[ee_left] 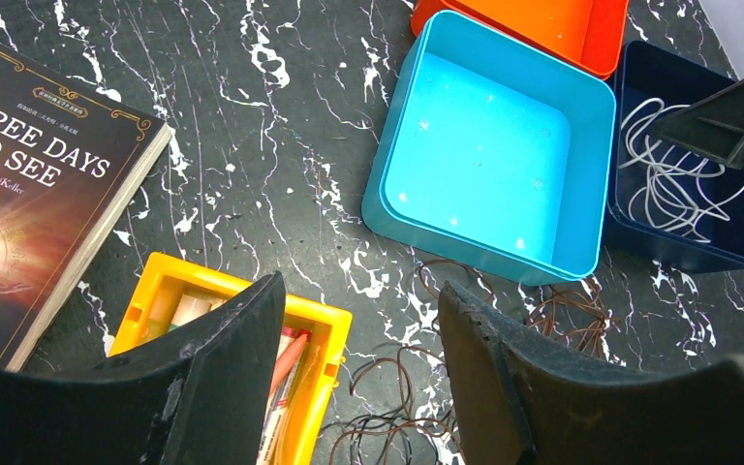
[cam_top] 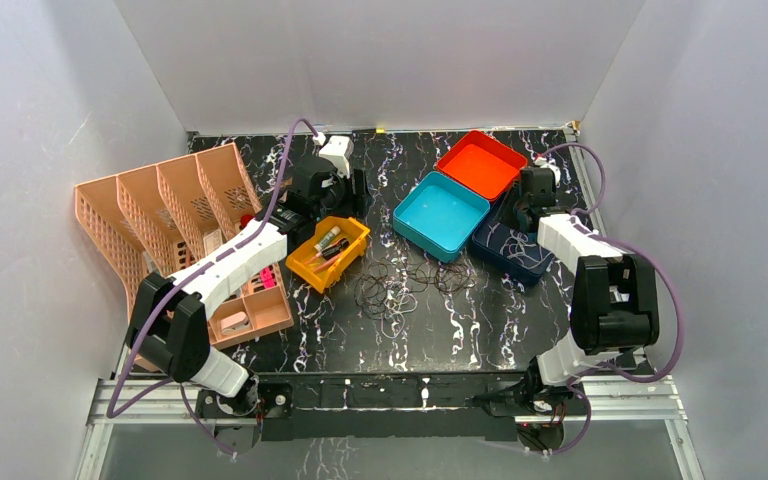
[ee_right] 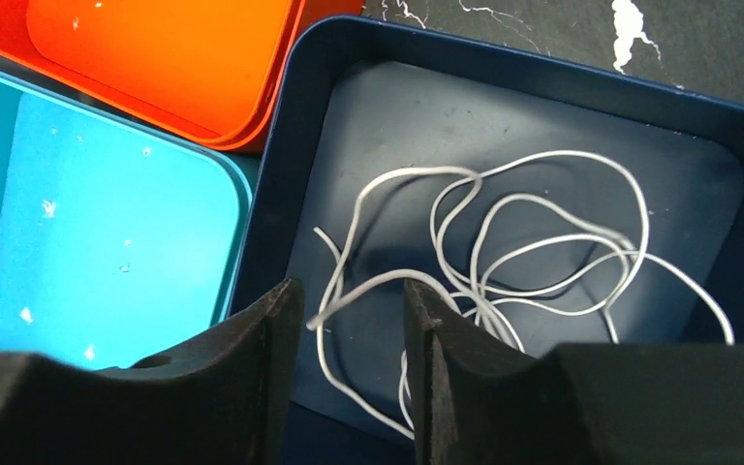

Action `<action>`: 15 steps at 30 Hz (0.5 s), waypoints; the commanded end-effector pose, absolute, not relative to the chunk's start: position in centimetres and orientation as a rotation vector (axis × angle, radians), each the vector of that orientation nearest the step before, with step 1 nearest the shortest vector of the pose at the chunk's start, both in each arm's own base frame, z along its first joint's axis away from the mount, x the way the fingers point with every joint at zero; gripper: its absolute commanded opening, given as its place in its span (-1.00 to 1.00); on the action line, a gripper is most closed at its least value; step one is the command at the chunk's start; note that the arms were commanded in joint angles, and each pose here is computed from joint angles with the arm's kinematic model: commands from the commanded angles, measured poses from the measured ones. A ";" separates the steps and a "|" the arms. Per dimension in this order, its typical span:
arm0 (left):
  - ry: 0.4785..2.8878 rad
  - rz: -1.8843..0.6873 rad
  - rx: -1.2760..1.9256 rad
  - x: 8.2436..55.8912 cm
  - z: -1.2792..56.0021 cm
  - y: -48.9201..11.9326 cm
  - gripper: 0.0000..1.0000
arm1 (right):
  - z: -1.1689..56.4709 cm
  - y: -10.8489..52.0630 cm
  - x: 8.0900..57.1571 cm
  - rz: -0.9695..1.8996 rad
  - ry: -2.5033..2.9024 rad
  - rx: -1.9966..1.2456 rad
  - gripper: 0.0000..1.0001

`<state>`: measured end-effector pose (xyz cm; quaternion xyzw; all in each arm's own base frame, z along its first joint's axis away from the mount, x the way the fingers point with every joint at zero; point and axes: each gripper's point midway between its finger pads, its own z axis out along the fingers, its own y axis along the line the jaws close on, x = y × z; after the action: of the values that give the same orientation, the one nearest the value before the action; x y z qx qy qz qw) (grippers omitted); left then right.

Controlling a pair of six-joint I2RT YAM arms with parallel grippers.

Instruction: Untangle the cables

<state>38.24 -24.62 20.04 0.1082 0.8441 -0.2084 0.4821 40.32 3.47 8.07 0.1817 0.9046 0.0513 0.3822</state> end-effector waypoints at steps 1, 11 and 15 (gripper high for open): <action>2.017 -0.504 0.266 38.0 21.7 -24.1 0.17 | 11.4 2.6 41.8 0.109 2.202 0.468 0.10; 2.016 -0.505 0.266 38.0 21.8 -24.1 0.18 | 15.3 1.4 39.6 0.066 2.128 0.483 0.38; 2.014 -0.510 0.269 38.0 21.9 -24.1 0.18 | 17.0 2.4 38.4 0.152 2.101 0.460 0.37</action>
<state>38.21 -24.57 19.96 0.1105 0.8447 -0.2061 0.4815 39.30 2.13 14.62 0.1915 0.8714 0.0414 0.4497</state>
